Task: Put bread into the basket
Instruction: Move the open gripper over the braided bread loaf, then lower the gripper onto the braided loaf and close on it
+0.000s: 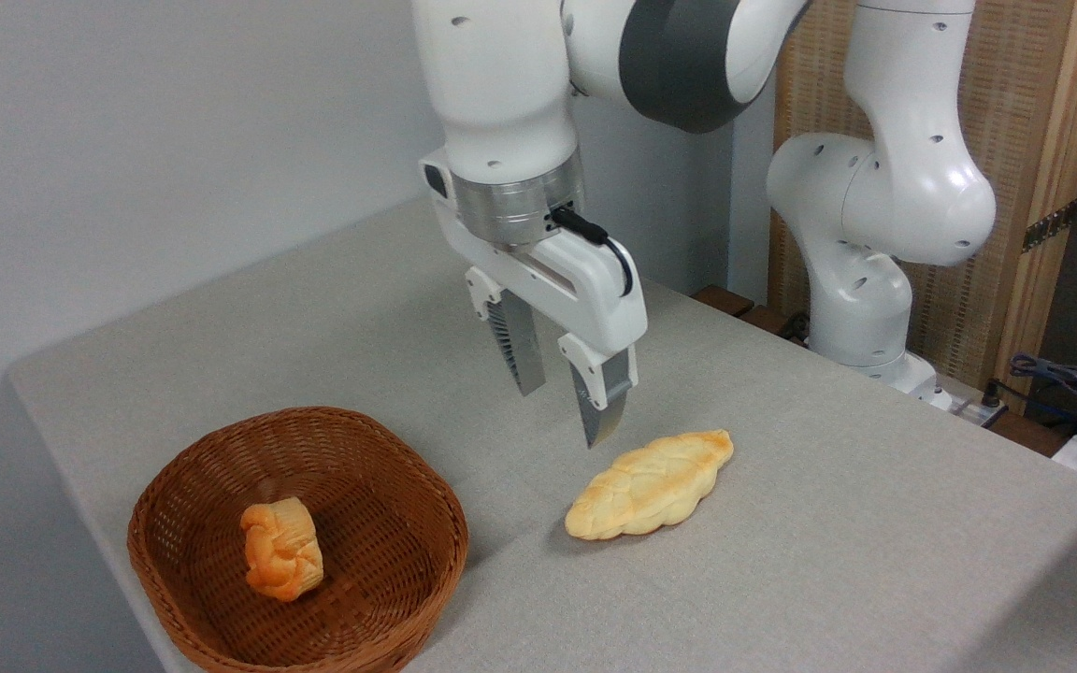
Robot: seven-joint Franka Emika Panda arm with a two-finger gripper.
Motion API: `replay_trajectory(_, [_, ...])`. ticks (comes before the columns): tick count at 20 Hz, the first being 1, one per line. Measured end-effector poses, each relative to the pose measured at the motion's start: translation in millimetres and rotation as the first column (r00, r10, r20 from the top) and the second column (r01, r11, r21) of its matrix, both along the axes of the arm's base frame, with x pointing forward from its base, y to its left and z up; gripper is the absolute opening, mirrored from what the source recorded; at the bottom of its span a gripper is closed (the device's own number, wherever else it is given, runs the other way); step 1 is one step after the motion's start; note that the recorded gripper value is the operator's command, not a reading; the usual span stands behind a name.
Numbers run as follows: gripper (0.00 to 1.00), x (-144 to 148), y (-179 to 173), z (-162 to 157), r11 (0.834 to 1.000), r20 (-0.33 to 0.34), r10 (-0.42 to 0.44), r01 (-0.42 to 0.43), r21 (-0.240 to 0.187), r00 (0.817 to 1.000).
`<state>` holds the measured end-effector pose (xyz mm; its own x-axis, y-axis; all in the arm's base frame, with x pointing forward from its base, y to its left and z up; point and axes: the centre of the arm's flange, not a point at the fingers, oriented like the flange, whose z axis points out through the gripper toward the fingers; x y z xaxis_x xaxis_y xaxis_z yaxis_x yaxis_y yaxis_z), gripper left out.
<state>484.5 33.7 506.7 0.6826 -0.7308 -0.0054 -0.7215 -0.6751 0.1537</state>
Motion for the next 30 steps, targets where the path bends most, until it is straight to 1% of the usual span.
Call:
replay_trajectory(2, [1.00, -10, 0, -5, 1.000, -0.010, -0.013, 0.013, -0.002, 1.000])
replay_trajectory(3, [1.00, -13, 1, -8, 1.000, -0.015, -0.020, 0.020, 0.007, 1.000])
replay_trajectory(6, [1.00, -21, 7, -24, 0.997, -0.046, -0.046, 0.049, 0.067, 0.998])
replay_trajectory(9, [1.00, -27, 9, -41, 0.993, -0.071, -0.060, 0.067, 0.100, 0.996])
replay_trajectory(14, [1.00, -33, 10, -73, 0.988, -0.065, -0.077, 0.085, 0.127, 0.995])
replay_trajectory(16, [1.00, -37, 10, -85, 0.987, -0.074, -0.083, 0.092, 0.133, 0.994])
replay_trajectory(22, [1.00, -42, 9, -98, 0.987, -0.094, -0.085, 0.097, 0.131, 0.992])
replay_trajectory(23, [0.98, -43, 9, -99, 0.987, -0.096, -0.085, 0.097, 0.130, 0.992])
replay_trajectory(24, [0.90, -43, 9, -99, 0.987, -0.097, -0.085, 0.097, 0.130, 0.992])
replay_trajectory(25, [0.80, -43, 9, -100, 0.987, -0.098, -0.085, 0.097, 0.130, 0.992])
replay_trajectory(26, [0.66, -43, 9, -100, 0.987, -0.097, -0.085, 0.097, 0.130, 0.992])
replay_trajectory(27, [0.56, -43, 11, -100, 0.987, -0.097, -0.081, 0.094, 0.130, 0.992])
replay_trajectory(28, [0.50, -43, 15, -100, 0.988, -0.097, -0.073, 0.085, 0.128, 0.993])
replay_trajectory(30, [0.47, -44, 24, -101, 0.990, -0.097, -0.054, 0.066, 0.123, 0.994])
